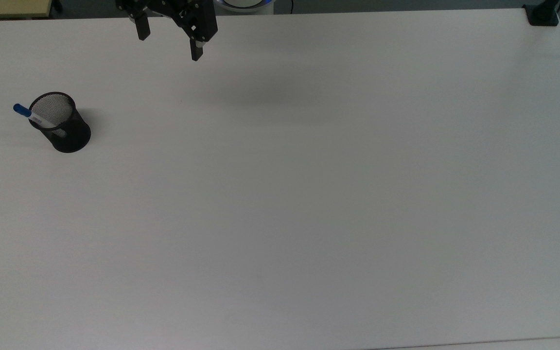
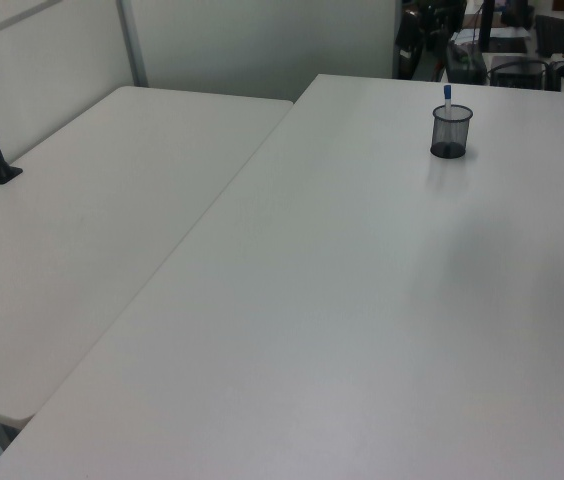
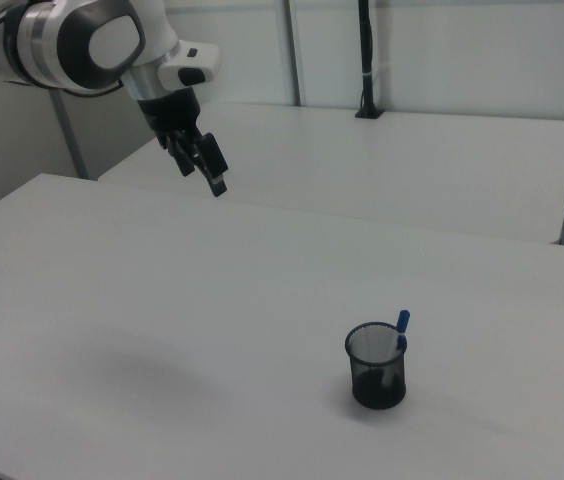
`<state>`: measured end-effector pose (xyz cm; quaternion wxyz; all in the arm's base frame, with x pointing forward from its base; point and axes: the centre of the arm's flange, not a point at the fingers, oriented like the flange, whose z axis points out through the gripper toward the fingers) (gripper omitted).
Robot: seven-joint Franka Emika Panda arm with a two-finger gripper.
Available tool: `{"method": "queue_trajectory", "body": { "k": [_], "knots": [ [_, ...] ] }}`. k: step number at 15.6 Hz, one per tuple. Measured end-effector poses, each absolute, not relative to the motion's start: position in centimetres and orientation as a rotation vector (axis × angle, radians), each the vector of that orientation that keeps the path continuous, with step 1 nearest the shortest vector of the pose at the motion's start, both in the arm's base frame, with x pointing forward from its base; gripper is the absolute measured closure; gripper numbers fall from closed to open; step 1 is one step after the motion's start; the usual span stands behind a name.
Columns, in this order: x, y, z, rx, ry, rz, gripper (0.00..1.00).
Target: Insert the marker
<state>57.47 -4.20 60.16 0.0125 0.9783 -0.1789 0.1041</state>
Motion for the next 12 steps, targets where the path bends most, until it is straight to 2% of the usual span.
{"method": "queue_trajectory", "body": {
  "k": [4, 8, 12],
  "knots": [
    [57.1, -5.6, 60.8, 3.060, -0.395, 0.335, 0.00],
    [56.3, -7.1, 62.1, 3.053, -0.401, 0.370, 0.00],
    [56.2, -7.3, 61.9, 3.054, -0.394, 0.363, 0.00]
  ]
}}
